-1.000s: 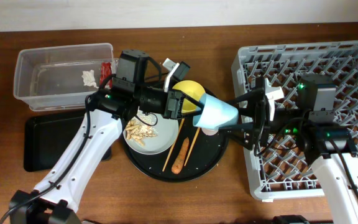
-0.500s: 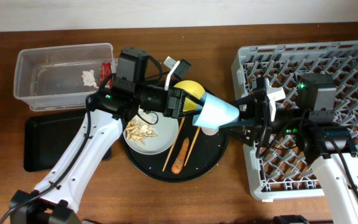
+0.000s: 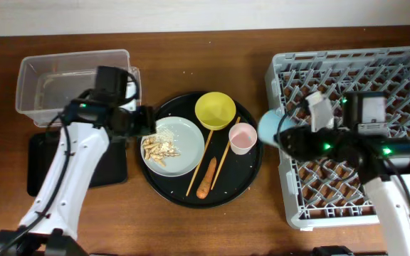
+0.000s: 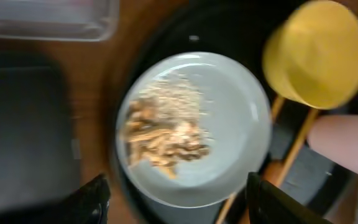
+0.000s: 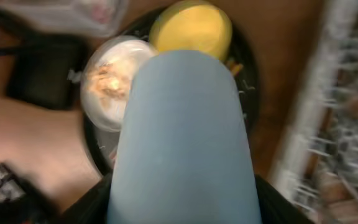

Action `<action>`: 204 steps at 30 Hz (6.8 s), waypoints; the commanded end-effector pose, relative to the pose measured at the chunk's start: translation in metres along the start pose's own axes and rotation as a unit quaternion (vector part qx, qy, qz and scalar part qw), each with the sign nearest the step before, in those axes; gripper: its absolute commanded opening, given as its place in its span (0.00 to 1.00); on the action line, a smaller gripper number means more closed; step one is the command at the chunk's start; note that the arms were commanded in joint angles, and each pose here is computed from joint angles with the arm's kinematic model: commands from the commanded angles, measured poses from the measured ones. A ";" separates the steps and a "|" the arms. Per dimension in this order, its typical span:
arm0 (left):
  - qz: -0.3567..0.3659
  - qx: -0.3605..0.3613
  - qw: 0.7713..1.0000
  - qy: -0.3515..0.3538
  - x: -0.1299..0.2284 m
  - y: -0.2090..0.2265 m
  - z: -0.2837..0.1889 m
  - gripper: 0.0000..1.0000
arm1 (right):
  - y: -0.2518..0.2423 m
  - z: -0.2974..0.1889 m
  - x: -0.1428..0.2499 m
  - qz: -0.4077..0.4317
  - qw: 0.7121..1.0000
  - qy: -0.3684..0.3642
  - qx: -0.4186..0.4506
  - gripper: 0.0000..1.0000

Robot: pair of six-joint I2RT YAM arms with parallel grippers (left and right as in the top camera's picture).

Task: Sort waste into correct bins and load items into the dishwasher rack
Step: 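Place the blue cup in the rack with the right gripper, then grasp the pink cup with the left gripper and pass it right, then place the pink cup in the rack with the right gripper, then grasp the yellow bowl with the right gripper, then place the yellow bowl in the rack with the right gripper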

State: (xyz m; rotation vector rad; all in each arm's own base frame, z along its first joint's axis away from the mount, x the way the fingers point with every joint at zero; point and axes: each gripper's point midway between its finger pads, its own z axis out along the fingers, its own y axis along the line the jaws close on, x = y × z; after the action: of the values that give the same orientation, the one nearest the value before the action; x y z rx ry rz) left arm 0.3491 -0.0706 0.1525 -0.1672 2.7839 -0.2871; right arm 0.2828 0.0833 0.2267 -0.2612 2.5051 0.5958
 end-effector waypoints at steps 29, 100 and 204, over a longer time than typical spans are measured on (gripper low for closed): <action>-0.031 -0.047 0.998 -0.011 -0.003 0.040 -0.013 0.72 | -0.304 -0.103 0.093 0.540 0.796 -0.023 0.273 0.92; 0.216 0.620 0.755 0.007 0.016 -0.194 -0.119 0.00 | 0.175 -0.001 -0.056 -0.286 0.885 -0.059 -0.364 0.71; 0.005 0.002 0.998 -0.066 -0.016 0.032 -0.047 0.62 | -0.335 -0.154 -0.059 0.177 0.568 0.001 0.804 0.04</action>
State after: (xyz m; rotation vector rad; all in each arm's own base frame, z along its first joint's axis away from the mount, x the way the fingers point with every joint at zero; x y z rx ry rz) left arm 0.3460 -0.0311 0.1901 -0.1698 2.6670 -0.2774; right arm 0.3716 -0.2598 0.2717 0.8778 2.0601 -1.3834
